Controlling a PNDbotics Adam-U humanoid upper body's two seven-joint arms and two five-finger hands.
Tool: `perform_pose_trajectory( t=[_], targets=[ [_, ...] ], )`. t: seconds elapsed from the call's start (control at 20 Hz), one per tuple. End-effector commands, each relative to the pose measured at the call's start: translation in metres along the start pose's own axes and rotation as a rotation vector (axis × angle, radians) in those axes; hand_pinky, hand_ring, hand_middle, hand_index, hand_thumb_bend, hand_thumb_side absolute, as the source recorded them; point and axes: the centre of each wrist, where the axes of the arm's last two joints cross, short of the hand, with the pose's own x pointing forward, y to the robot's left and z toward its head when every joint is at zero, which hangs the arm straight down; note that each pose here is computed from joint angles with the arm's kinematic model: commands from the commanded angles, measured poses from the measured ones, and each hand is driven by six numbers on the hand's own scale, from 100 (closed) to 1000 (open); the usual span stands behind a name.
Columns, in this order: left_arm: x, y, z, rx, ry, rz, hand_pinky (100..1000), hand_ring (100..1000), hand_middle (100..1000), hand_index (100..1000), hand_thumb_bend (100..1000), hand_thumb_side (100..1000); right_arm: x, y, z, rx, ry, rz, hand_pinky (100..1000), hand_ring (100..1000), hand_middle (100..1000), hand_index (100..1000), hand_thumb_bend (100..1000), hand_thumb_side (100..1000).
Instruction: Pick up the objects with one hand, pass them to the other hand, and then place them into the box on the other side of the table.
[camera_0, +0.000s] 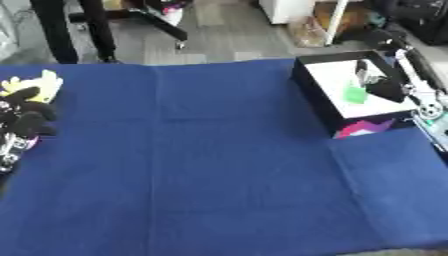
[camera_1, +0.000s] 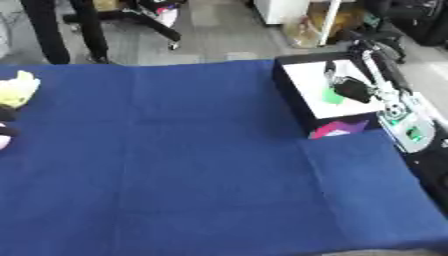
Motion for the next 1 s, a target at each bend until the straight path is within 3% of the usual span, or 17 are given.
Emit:
perform_pose_trajectory(
  t=[0.05,0.25,0.35,0.5,0.65,0.8,1.0],
  targets=[
    [0.009,0.025,-0.008,0.063,0.009,-0.148,632,673,618,856,623,596,0.051,-0.027,-0.008,-0.077,-0.171,-0.003,832,829,867,1000,100,233],
    [0.007,0.054,-0.019,0.186,0.129,-0.371,635,654,605,852,522,448,0.106,-0.029,0.013,-0.078,-0.315,-0.032,825,812,840,1000,100,185],
    [0.002,0.069,-0.028,0.246,0.221,-0.513,650,654,610,853,477,397,0.119,-0.026,0.025,-0.06,-0.356,-0.048,823,806,831,1000,100,184],
    [-0.012,0.087,-0.041,0.269,0.386,-0.72,678,661,626,857,428,360,0.121,-0.016,0.037,-0.032,-0.387,-0.073,821,798,819,1000,100,182],
    [-0.031,0.1,-0.055,0.219,0.542,-0.852,707,666,639,854,412,339,0.12,-0.008,0.044,-0.004,-0.416,-0.072,823,797,815,1000,100,171],
    [-0.052,0.106,-0.067,0.16,0.664,-0.92,716,658,633,841,399,321,0.12,-0.001,0.048,0.007,-0.428,-0.082,822,795,810,1000,100,169],
    [-0.072,0.104,-0.074,0.056,0.755,-0.954,746,672,657,847,356,301,0.121,0.003,0.05,0.013,-0.439,-0.096,822,794,808,1000,100,167]
  ],
)
